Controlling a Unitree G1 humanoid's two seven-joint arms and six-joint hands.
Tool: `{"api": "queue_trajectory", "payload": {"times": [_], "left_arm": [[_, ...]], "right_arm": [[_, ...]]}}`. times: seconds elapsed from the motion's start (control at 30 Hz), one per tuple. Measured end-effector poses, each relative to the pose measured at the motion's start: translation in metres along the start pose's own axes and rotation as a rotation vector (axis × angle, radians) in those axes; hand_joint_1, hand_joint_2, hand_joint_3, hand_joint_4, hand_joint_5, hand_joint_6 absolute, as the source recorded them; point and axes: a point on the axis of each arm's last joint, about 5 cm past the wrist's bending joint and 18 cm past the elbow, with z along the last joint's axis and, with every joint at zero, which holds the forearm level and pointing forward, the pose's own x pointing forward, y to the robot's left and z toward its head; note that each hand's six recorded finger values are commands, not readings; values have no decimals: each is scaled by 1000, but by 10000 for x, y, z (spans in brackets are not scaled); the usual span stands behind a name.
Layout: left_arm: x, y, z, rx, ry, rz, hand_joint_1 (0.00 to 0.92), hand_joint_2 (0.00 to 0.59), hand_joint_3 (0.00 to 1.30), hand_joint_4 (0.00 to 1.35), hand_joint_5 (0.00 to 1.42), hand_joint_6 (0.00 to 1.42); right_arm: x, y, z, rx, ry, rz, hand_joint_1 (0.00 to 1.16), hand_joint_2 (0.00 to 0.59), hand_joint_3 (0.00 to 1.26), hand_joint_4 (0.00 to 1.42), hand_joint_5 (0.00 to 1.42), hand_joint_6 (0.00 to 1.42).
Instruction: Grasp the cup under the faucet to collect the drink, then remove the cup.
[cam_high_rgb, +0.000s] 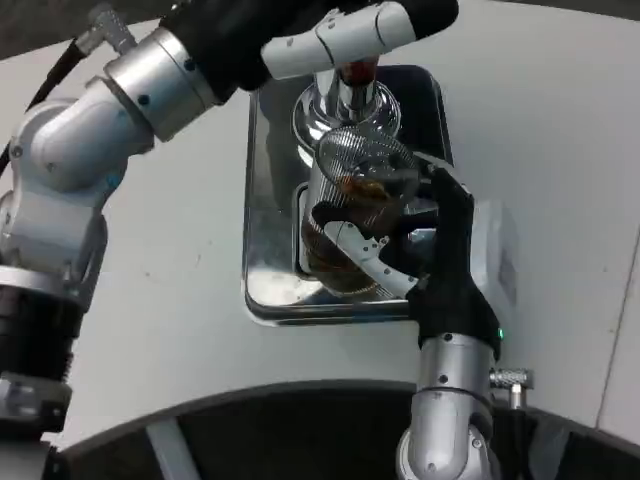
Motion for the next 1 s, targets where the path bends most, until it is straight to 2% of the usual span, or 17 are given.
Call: {"api": "queue_trajectory", "payload": {"times": [0.17, 0.33, 0.5, 1.0], "left_arm": [[-16, 54, 48, -6, -37, 43, 0, 124, 226, 139, 183, 328], [-30, 86, 120, 13, -72, 57, 0, 124, 228, 146, 186, 331], [-109, 152, 187, 27, -93, 88, 0, 124, 237, 159, 195, 334], [-419, 196, 229, 50, -44, 86, 0, 123, 239, 167, 197, 337]], "right_arm": [[2, -12, 4, -5, -4, 0, 728, 269, 533, 619, 722, 987], [-2, -27, 9, -5, -9, 0, 732, 271, 534, 622, 725, 999], [-18, -54, 14, -14, -22, 4, 728, 267, 547, 627, 735, 1002], [-69, -138, -18, -50, -43, 20, 727, 268, 548, 627, 741, 1002]]}}
